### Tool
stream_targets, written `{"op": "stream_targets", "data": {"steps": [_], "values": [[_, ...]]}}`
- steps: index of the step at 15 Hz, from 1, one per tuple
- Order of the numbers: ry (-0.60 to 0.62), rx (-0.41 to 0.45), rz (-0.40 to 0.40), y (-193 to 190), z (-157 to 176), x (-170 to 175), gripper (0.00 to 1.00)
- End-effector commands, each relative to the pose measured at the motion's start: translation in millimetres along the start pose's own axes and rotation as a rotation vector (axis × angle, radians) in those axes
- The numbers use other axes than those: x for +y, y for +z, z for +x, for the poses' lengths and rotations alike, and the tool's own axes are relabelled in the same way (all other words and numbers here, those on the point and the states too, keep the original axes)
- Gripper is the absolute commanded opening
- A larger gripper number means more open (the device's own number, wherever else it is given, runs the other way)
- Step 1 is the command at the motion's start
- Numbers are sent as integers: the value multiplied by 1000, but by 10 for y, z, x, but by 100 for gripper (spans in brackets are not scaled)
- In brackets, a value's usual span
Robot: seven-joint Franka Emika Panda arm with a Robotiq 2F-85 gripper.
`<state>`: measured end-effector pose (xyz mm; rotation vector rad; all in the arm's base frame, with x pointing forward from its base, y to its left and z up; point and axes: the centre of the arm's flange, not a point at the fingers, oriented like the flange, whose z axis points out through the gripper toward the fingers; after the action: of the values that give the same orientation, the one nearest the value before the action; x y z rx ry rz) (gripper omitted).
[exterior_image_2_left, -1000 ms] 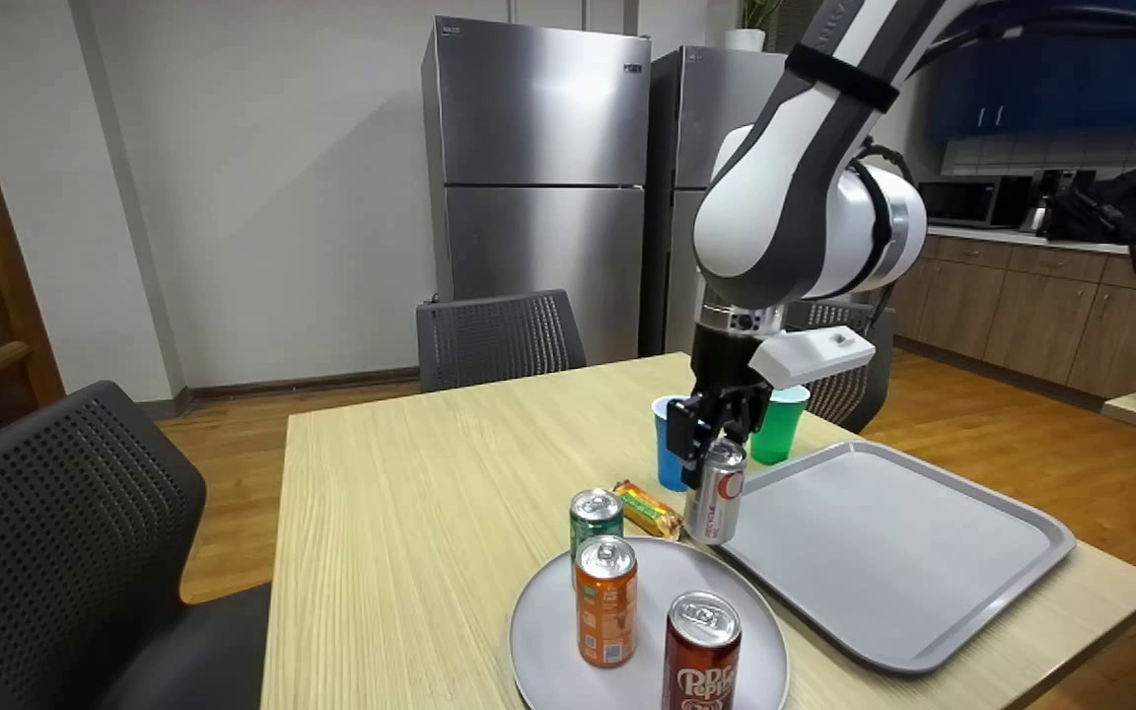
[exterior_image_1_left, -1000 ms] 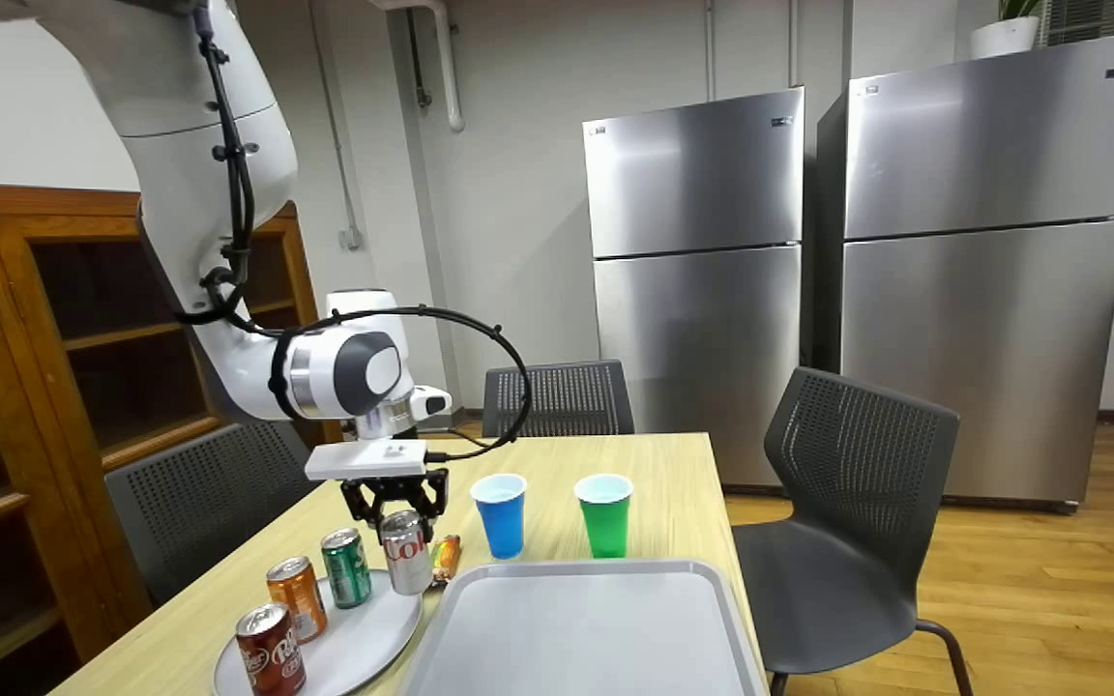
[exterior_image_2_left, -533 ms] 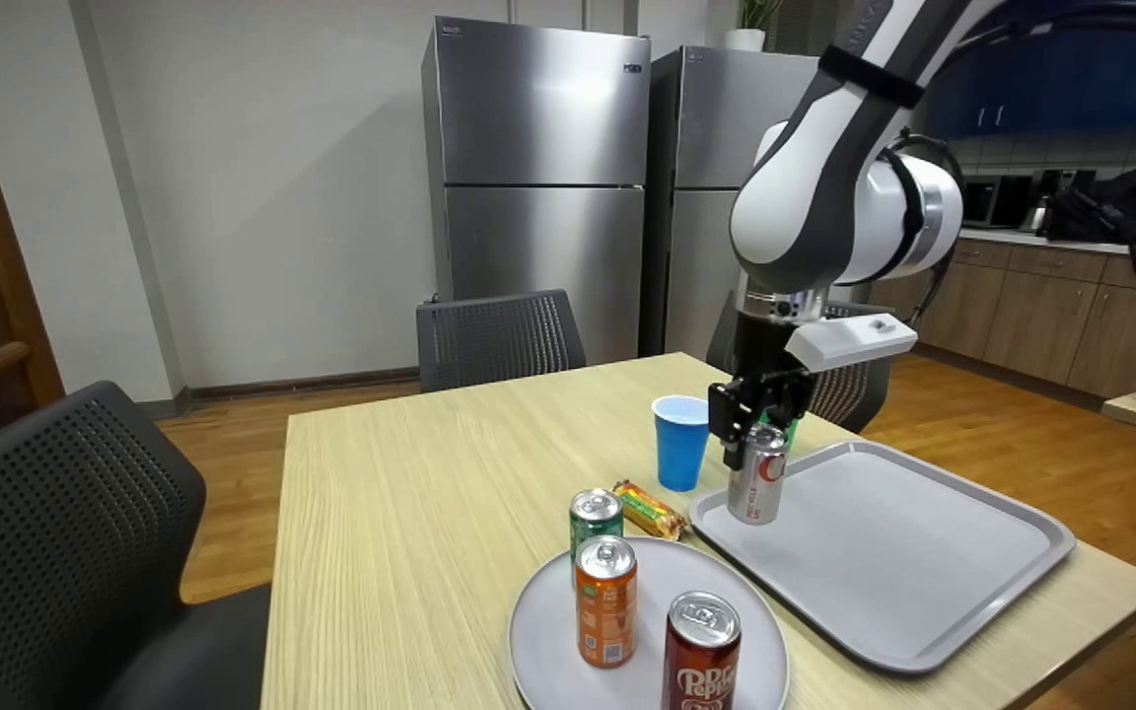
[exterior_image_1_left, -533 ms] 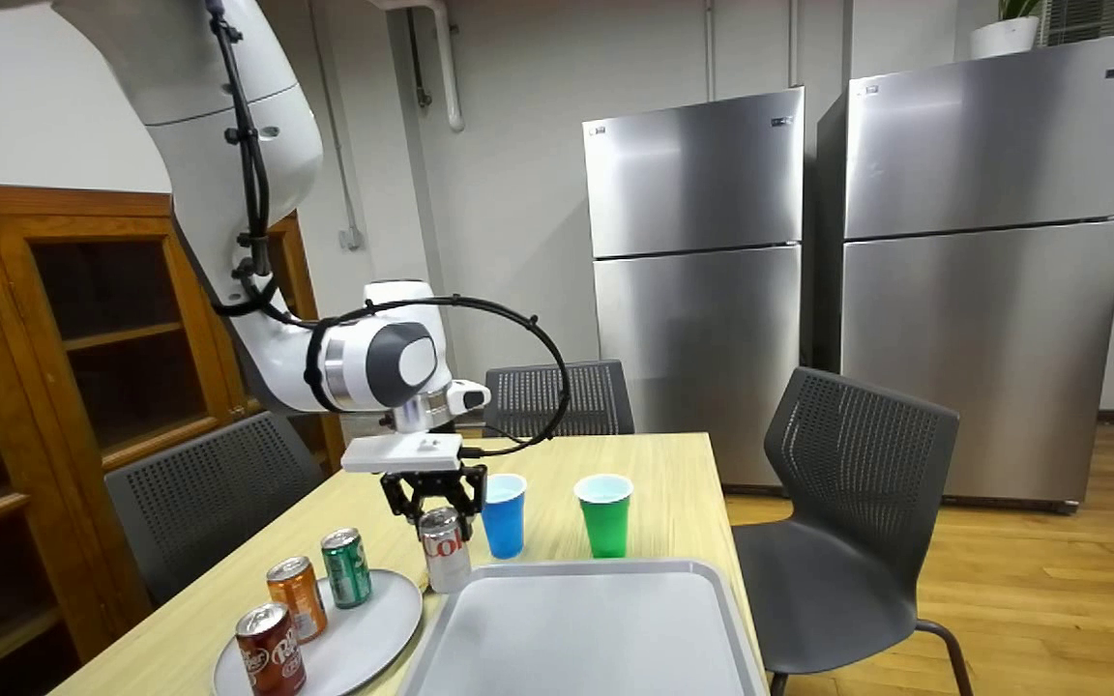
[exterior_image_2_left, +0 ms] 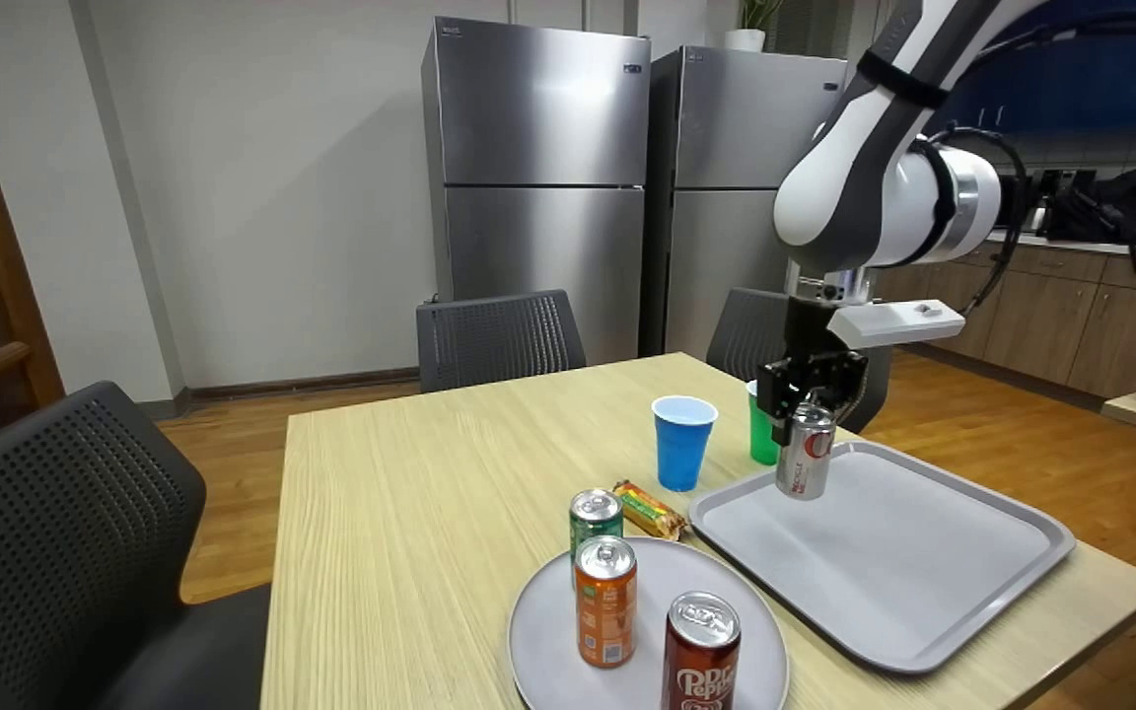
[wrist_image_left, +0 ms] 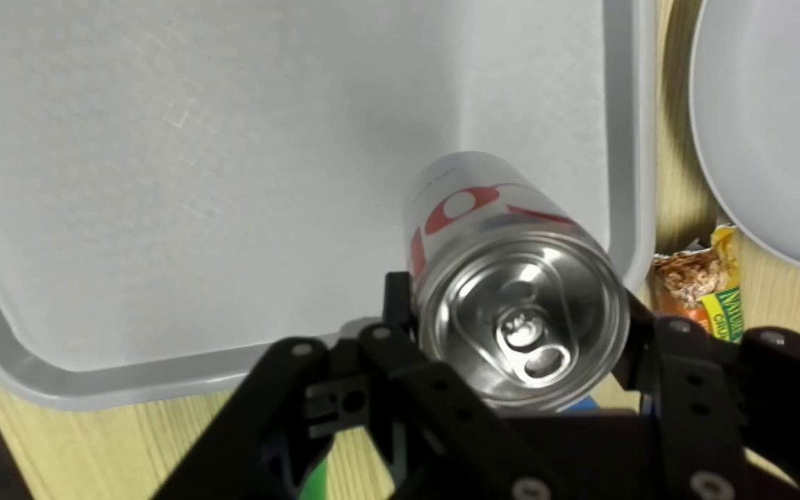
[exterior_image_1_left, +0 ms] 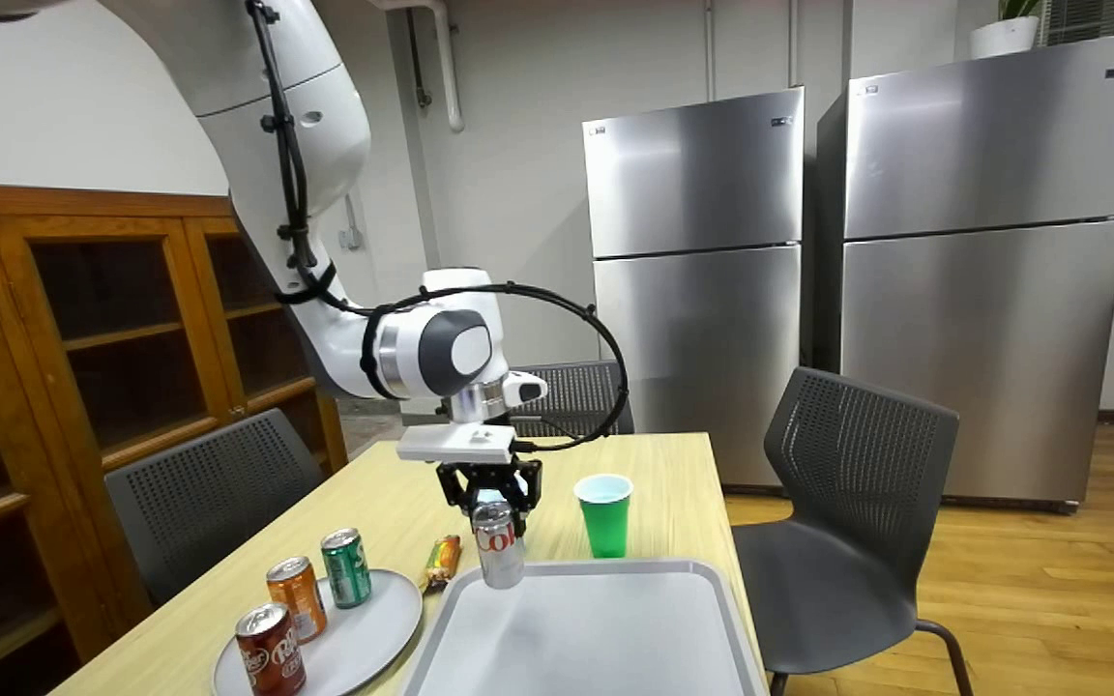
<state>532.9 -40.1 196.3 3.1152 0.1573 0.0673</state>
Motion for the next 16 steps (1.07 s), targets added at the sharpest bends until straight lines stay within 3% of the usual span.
{"op": "stream_targets", "data": {"steps": [1,8,16], "values": [[62,-12,20,-22,185,338,38],[199,-33,42,191,376,1027,38],[271,-108,15,386,447,1466,38]]}}
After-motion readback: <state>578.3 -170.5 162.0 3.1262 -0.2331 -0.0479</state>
